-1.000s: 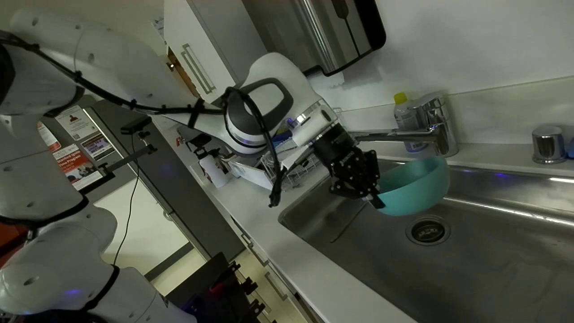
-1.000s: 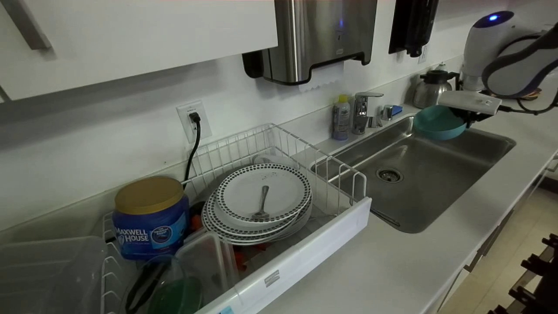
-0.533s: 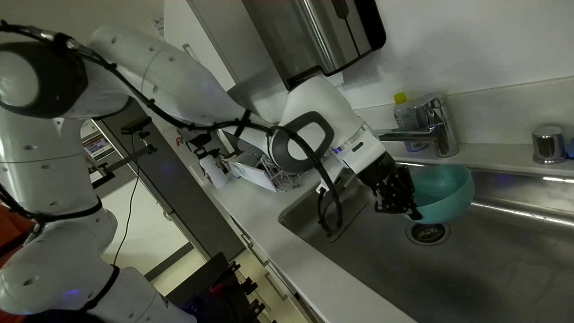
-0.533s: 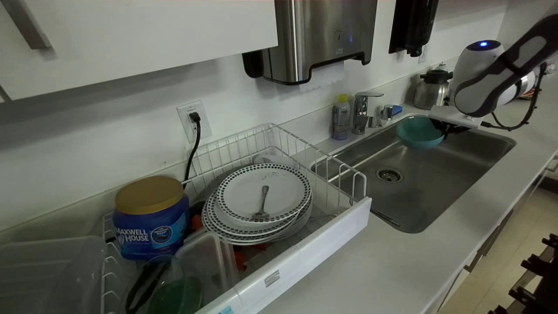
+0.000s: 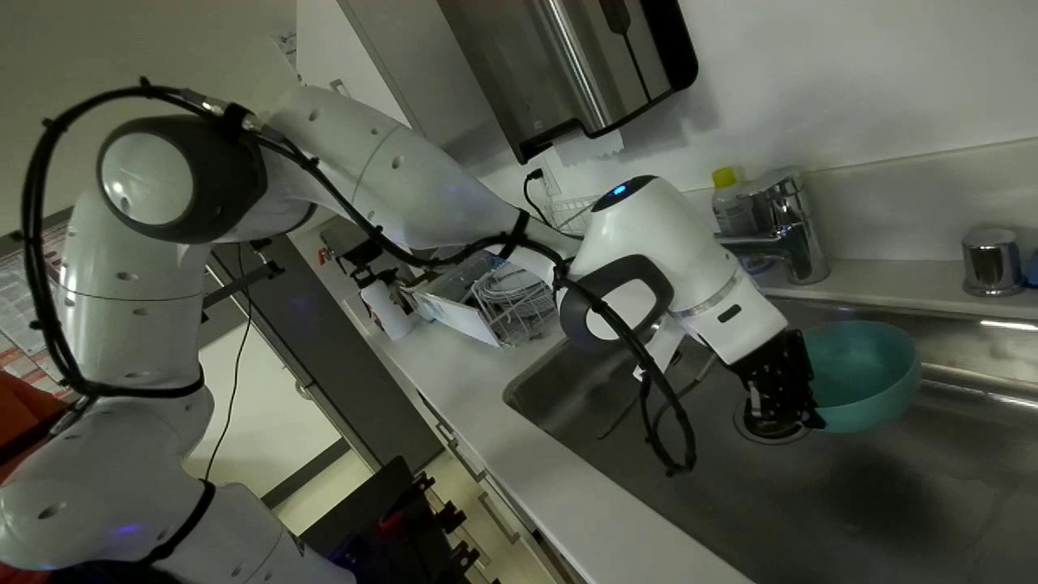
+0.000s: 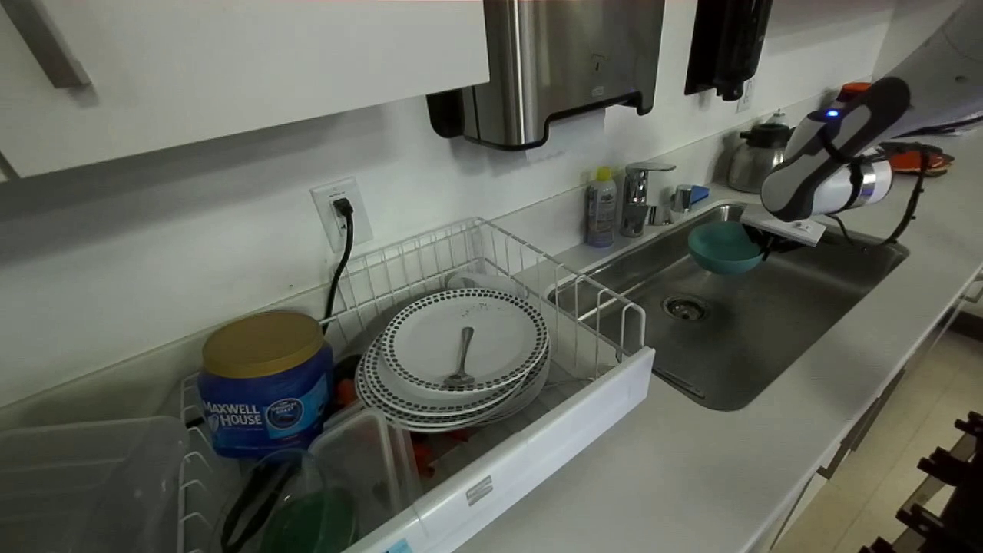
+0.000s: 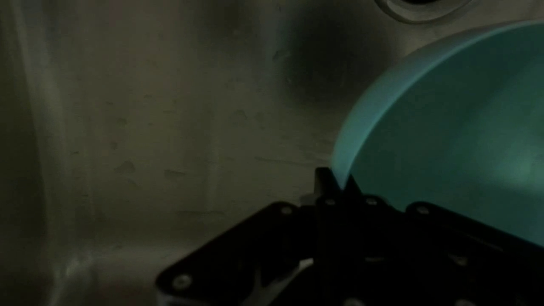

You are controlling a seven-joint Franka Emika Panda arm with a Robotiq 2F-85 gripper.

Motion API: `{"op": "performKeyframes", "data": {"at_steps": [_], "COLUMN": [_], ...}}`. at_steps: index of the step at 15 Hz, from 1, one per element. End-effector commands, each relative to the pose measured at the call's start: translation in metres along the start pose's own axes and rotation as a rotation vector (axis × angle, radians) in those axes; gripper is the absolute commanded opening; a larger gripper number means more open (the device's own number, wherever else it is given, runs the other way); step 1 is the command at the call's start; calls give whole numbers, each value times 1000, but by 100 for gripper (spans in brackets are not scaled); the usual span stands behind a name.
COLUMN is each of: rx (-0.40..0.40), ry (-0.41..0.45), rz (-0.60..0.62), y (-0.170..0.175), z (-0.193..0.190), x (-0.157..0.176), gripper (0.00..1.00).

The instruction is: Pick up the light blue bowl from the dish rack and put it in the sink.

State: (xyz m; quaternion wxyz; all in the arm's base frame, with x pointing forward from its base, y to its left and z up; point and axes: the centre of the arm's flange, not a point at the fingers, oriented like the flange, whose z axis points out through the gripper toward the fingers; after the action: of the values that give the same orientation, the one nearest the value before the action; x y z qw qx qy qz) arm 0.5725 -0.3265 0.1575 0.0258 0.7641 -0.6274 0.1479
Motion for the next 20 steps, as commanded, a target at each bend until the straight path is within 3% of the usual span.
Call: {"op": "performKeyframes", "data": {"at_steps": [1, 6, 12, 13, 15, 20], "rx": [-13, -60, -114, -117, -125, -154], "ry": [-28, -73, -54, -49, -41, -119], "rz": [29, 70, 74, 74, 81, 69], "y": [-11, -5, 4, 5, 11, 22], "z": [30, 64, 69, 67, 54, -3], "x": [27, 34, 38, 39, 36, 10], "gripper": [1, 1, 2, 29, 37, 74]}}
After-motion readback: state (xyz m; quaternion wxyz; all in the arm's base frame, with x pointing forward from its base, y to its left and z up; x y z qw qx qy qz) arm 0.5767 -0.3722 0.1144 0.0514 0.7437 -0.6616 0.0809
